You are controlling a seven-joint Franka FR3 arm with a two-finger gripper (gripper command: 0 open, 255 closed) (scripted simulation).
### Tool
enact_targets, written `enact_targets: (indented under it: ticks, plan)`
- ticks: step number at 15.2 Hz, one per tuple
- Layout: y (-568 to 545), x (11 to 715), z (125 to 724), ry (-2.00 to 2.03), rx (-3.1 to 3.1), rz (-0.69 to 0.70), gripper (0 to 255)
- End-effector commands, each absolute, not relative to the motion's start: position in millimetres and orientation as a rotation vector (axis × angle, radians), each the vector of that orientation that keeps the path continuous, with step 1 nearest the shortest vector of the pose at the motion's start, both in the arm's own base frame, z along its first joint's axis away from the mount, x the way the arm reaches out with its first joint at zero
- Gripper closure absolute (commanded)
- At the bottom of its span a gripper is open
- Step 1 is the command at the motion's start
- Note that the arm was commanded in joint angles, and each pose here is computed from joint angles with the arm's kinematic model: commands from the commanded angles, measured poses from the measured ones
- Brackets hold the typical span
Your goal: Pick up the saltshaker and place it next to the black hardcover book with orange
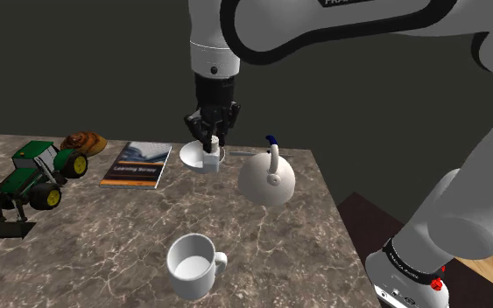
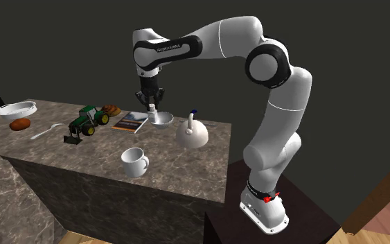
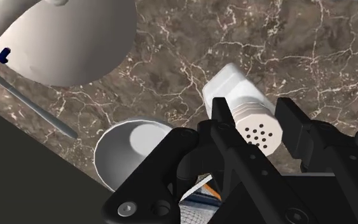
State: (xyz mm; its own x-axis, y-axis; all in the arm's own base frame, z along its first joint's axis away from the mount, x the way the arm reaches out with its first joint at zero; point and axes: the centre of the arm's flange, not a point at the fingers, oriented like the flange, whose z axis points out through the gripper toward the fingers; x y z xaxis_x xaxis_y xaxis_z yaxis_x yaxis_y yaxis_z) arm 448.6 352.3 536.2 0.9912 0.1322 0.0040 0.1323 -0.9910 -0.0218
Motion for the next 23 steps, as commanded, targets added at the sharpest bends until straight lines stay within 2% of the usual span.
enact_targets:
  ticks: [1,11,23]
  plan:
    - [370.1,469.4,534.5,-0.203,-3.112,-0.005,255]
    - [457.3,575.3,535.3,-0.203,-3.112,-0.005,255]
    - [457.3,575.3,472.0,-0.203,-3.112,-0.005,255]
